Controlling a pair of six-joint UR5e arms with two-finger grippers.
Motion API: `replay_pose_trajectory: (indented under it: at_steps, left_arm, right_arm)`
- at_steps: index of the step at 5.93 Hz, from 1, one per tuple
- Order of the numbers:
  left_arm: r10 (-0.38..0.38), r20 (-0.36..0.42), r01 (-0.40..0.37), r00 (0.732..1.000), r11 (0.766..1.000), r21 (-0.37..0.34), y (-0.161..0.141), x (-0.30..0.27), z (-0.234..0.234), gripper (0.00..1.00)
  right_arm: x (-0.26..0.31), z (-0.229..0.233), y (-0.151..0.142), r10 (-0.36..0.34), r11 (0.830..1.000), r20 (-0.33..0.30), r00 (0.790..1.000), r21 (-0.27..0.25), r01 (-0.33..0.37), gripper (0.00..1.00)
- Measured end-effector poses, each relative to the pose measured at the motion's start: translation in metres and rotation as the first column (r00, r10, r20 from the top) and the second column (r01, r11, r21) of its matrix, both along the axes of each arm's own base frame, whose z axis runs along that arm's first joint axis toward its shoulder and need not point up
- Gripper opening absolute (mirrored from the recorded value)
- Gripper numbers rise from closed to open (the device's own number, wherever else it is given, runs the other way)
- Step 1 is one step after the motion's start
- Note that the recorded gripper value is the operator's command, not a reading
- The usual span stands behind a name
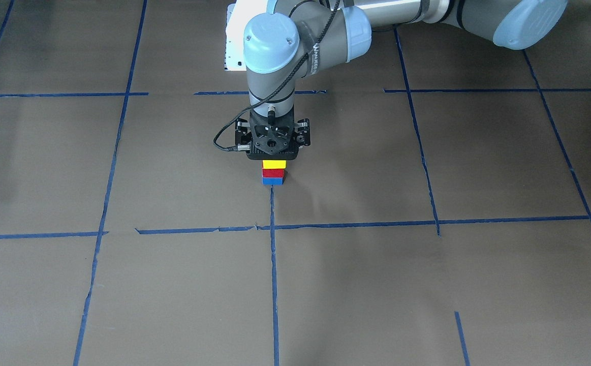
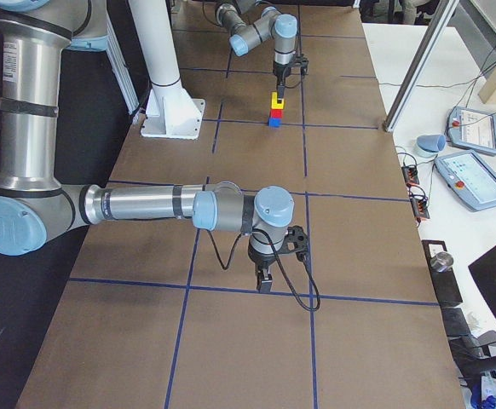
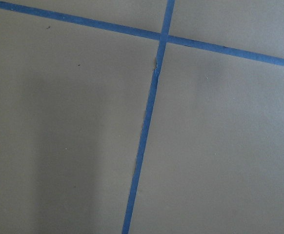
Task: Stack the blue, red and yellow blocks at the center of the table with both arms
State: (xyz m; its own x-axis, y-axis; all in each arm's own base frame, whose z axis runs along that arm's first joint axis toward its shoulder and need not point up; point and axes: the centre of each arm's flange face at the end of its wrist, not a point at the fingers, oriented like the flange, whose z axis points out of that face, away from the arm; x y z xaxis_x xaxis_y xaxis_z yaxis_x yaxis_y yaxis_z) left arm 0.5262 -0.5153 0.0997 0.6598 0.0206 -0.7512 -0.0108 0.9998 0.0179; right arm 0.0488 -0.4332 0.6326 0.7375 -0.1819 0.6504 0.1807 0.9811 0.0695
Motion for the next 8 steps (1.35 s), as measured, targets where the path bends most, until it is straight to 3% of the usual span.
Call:
replay_pose_trajectory:
  at_steps: [2, 4, 7, 8]
  left_arm:
    - [0.078, -0.005, -0.078, 0.997, 0.995, 0.057, -0.045, -0.082, 0.065, 1.00]
    - [0.157, 0.057, -0.164, 0.986, 0.975, 0.152, -0.080, -0.175, 0.163, 1.00]
    - [0.277, 0.094, -0.291, 0.956, 0.934, 0.209, -0.092, -0.342, 0.331, 1.00]
    - [0.276, 0.108, -0.291, 0.955, 0.940, 0.179, -0.074, -0.408, 0.400, 1.00]
  right_arm:
    - [0.000, 0.000, 0.000, 0.000, 1.000, 0.000, 1.000, 0.000, 0.000, 1.00]
    - [0.000, 0.000, 0.000, 0.000, 1.000, 0.000, 1.000, 0.000, 0.000, 1.00]
    - [0.000, 0.000, 0.000, 0.000, 1.000, 0.000, 1.000, 0.001, 0.000, 1.00]
    - [0.000, 0.000, 0.000, 0.000, 1.000, 0.000, 1.000, 0.001, 0.000, 1.00]
